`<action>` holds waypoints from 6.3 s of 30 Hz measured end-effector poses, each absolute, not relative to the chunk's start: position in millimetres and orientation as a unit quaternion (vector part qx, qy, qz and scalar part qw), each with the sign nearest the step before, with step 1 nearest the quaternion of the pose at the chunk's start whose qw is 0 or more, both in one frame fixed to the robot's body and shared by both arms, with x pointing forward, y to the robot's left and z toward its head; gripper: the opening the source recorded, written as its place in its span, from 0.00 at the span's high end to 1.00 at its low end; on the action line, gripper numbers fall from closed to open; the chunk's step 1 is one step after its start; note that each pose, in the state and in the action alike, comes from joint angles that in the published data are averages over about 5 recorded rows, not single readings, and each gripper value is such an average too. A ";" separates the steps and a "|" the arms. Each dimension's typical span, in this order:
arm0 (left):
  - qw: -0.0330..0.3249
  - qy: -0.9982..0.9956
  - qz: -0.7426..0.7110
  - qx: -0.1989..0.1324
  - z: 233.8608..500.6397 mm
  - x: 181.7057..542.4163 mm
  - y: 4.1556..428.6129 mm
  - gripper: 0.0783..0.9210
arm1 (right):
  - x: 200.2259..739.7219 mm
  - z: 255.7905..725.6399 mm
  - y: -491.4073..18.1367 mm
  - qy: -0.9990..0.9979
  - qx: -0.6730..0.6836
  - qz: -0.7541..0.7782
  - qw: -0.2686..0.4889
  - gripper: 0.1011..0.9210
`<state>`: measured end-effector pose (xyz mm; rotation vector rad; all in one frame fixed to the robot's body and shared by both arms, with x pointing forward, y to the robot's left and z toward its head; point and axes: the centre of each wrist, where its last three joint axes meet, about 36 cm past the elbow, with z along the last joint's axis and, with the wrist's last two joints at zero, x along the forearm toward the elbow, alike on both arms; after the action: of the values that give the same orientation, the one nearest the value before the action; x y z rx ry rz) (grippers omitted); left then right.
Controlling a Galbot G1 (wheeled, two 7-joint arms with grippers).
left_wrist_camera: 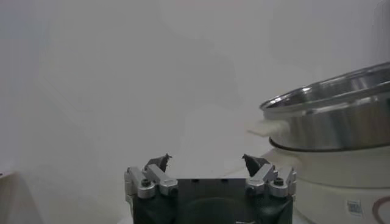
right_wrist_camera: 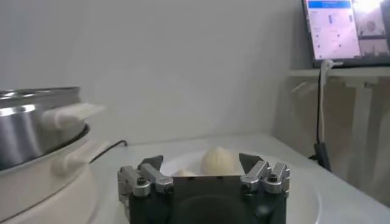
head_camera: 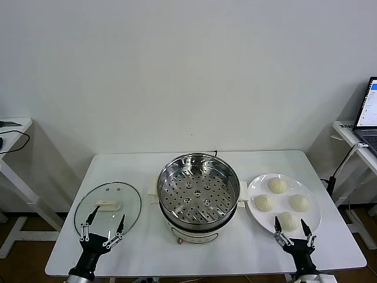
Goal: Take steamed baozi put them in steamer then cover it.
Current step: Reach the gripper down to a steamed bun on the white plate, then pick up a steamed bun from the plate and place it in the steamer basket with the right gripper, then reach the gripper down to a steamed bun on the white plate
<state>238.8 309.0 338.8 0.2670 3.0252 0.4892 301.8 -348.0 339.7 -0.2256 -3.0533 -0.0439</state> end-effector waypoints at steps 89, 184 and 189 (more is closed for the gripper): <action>0.039 0.984 0.161 0.070 350.1 221.0 308.5 0.12 | 689.4 466.7 -448.8 -0.521 0.504 0.577 0.376 0.30; 0.055 0.981 0.175 0.066 359.0 225.4 318.6 0.12 | 696.6 686.8 -280.7 -0.389 0.649 0.628 0.182 0.12; 0.057 0.981 0.175 0.068 360.1 228.3 317.3 0.12 | 688.4 658.1 -357.6 -0.469 0.626 0.571 0.249 0.12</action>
<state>228.3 317.3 360.1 0.2051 2.9729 0.5291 688.4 -357.6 658.1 1.7064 -1.2773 1.5562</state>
